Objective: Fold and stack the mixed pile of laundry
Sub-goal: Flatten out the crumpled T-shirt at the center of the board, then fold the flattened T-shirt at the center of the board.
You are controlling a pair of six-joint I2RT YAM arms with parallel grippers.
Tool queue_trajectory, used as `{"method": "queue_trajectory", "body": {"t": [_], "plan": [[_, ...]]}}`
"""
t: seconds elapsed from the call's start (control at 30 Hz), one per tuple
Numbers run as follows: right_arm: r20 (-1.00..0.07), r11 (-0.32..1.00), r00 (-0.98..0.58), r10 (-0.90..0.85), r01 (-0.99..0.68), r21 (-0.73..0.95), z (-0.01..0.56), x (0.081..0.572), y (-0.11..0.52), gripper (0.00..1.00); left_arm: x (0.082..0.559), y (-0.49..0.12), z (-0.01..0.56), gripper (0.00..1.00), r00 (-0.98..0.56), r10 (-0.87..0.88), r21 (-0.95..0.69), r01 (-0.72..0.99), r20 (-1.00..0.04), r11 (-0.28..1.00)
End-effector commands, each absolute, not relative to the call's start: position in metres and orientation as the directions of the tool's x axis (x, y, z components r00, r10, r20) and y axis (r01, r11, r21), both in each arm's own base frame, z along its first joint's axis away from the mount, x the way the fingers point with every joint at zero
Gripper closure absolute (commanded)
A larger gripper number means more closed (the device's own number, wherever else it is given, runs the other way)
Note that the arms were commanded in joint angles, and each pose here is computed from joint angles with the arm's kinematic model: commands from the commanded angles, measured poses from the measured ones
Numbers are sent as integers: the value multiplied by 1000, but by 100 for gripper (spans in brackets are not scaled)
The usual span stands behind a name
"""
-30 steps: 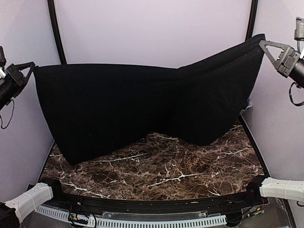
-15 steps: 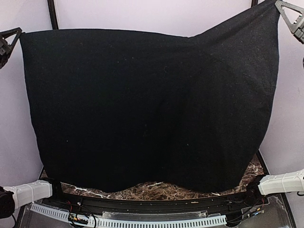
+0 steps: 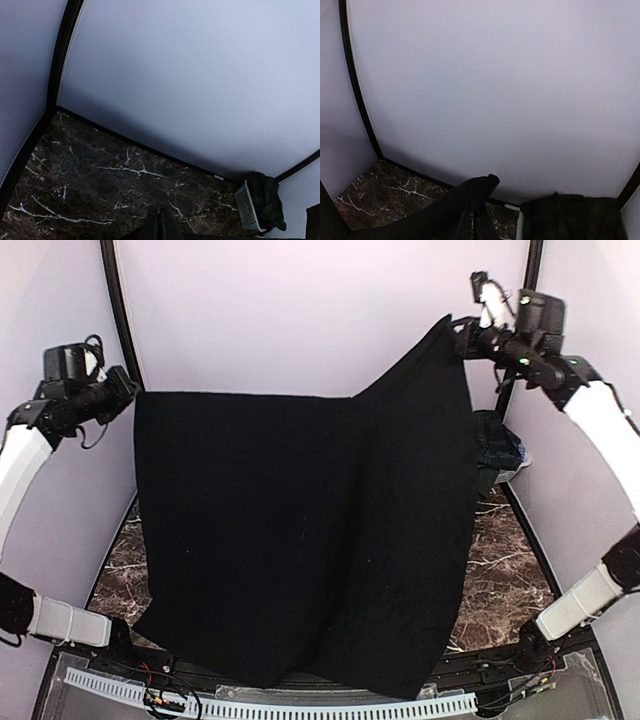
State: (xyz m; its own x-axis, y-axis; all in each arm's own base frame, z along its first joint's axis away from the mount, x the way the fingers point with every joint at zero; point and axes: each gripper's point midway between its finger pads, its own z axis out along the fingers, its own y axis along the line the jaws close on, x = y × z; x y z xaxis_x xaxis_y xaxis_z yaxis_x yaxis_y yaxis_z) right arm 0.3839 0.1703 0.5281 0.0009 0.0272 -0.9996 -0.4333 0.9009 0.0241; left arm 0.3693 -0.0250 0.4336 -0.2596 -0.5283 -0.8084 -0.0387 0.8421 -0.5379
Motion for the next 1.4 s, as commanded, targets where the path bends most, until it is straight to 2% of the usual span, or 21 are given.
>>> {"method": "queue_trajectory", "body": {"t": [0.0, 0.17, 0.37, 0.5, 0.67, 0.87, 1.03, 1.37], "plan": [[-997, 887, -63, 45, -458, 69, 479, 459, 192, 100, 420, -5, 379, 100, -230, -547, -522, -165, -805, 837], [-981, 876, -195, -2, -473, 92, 394, 536, 224, 100, 481, 4, 293, 100, -315, -543, -479, -261, -778, 838], [-952, 853, -304, -30, -504, 134, 320, 593, 254, 100, 555, 30, 184, 100, -410, -575, -454, -359, -708, 815], [-944, 844, -328, -35, -516, 148, 300, 614, 265, 100, 583, 47, 166, 100, -365, -599, -483, -364, -712, 796], [-945, 844, -325, -38, -517, 144, 295, 630, 270, 100, 608, 62, 184, 100, -323, -589, -488, -344, -741, 803], [-926, 837, -376, -45, -520, 171, 278, 612, 266, 100, 596, 49, 173, 100, -431, -601, -505, -327, -673, 799], [-901, 827, -431, -41, -521, 212, 254, 569, 261, 100, 558, 49, 138, 100, -508, -595, -448, -392, -623, 803], [-836, 810, -544, -70, -520, 270, 217, 493, 272, 100, 501, 46, 122, 100, -566, -590, -391, -443, -575, 807]]}}
